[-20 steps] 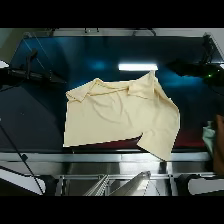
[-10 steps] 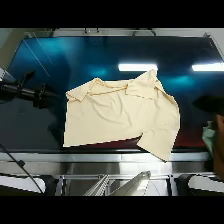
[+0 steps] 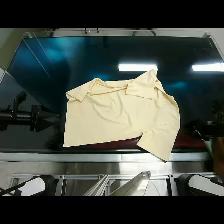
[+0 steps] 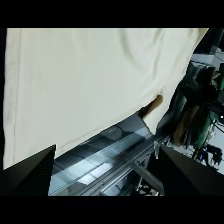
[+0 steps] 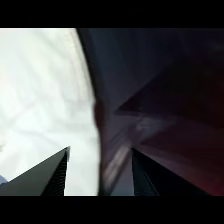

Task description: Fold the shirts.

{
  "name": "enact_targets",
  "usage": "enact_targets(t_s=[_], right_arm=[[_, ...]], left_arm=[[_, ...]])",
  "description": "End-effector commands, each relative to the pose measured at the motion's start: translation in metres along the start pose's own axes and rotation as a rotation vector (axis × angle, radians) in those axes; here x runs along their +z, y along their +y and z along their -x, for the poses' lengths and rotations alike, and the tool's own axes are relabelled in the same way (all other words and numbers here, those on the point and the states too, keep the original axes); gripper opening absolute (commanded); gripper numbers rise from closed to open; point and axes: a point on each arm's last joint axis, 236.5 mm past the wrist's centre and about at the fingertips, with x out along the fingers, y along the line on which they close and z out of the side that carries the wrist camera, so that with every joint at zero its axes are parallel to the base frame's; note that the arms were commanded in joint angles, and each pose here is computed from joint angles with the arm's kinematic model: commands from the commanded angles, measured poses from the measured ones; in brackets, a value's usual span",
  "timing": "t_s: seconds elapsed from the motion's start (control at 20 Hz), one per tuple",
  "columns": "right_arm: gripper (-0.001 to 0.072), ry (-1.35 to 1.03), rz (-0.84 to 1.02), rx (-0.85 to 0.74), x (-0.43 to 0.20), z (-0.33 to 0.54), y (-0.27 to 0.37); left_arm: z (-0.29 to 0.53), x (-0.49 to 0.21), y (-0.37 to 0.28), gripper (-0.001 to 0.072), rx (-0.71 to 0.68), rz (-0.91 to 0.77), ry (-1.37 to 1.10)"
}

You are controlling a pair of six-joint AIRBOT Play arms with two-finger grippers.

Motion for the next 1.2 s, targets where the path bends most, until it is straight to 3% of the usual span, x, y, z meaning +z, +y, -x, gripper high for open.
enact_targets(t_s=[0.0,0.25,0.8,1.05,1.1,1.15], right_arm=[[0.0447,-0.032,0.002,0.03,0.009,-0.027,0.015],[0.0446,0.059,0.021,0.099,-0.003,-0.062,0.039],[0.0445,0.073,0.042,0.106,-0.006,-0.065,0.044],[0.0444,0.072,0.06,0.106,-0.007,-0.065,0.044],[0.0444,0.076,0.06,0.109,-0.008,-0.065,0.045],[0.0444,0.084,0.06,0.116,-0.009,-0.065,0.046]], left_arm=[[-0.001,-0.019,0.023,0.0683,0.084,0.018,-0.043],[0.005,-0.042,0.054,0.0684,0.247,0.101,-0.014],[-0.025,-0.071,0.081,0.0683,0.248,0.198,0.005],[-0.046,-0.064,0.088,0.0682,0.284,0.164,0.06],[-0.057,-0.066,0.088,0.0661,0.29,0.15,0.116],[-0.067,-0.068,0.087,0.052,0.296,0.134,0.168]])
